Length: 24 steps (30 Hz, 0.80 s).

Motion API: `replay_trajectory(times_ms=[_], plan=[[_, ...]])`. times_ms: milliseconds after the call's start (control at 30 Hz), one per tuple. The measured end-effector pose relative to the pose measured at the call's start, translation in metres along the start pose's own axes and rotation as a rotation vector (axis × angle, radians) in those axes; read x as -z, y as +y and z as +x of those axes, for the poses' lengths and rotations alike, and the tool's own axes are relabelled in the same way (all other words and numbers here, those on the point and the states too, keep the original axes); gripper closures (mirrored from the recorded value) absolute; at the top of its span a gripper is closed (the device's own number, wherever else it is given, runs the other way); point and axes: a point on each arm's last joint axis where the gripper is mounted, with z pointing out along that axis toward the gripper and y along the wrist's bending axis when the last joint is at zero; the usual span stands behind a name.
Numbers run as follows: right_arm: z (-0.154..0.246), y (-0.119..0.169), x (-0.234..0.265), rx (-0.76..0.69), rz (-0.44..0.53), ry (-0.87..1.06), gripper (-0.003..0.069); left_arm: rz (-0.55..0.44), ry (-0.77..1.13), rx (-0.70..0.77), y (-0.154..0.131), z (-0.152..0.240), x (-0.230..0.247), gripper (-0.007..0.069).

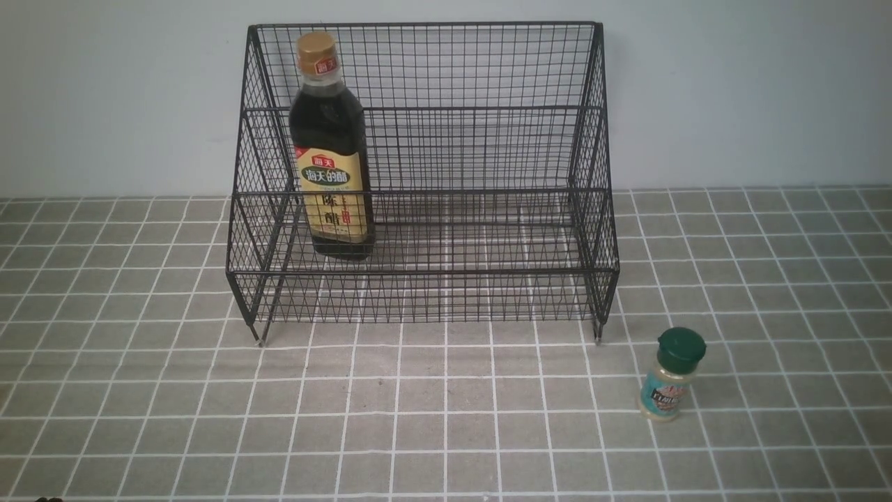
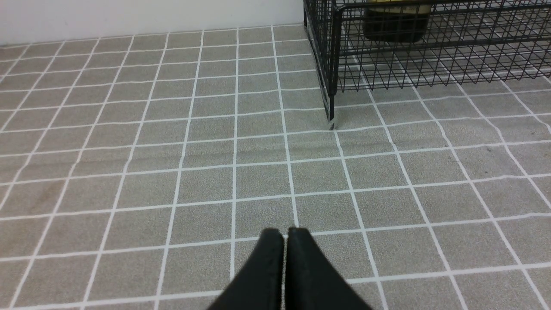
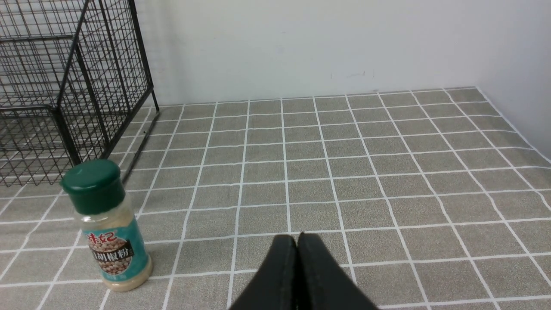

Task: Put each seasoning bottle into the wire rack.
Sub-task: Use the right arm to grab the condiment bottle closest to it

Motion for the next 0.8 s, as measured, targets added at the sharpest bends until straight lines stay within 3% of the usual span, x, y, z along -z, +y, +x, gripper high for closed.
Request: replay_trajectory(times_ms=[267,467,800], plan=[[-0.002,0.001,0.0,-0.017,-0.008,-0.027,0.0673,0.0,0.0,0.0,0.0,0.0,0.0,0.0632],[-0.032,0.005,0.006,-0.274,-0.104,-0.362,0.0673,0.0,0.0,0.0,0.0,0.0,0.0,0.0632],[-0.046,0.004,0.013,-0.394,-0.151,-0.532,0.0673,0.0,0.0,0.0,0.0,0.0,0.0,0.0632]])
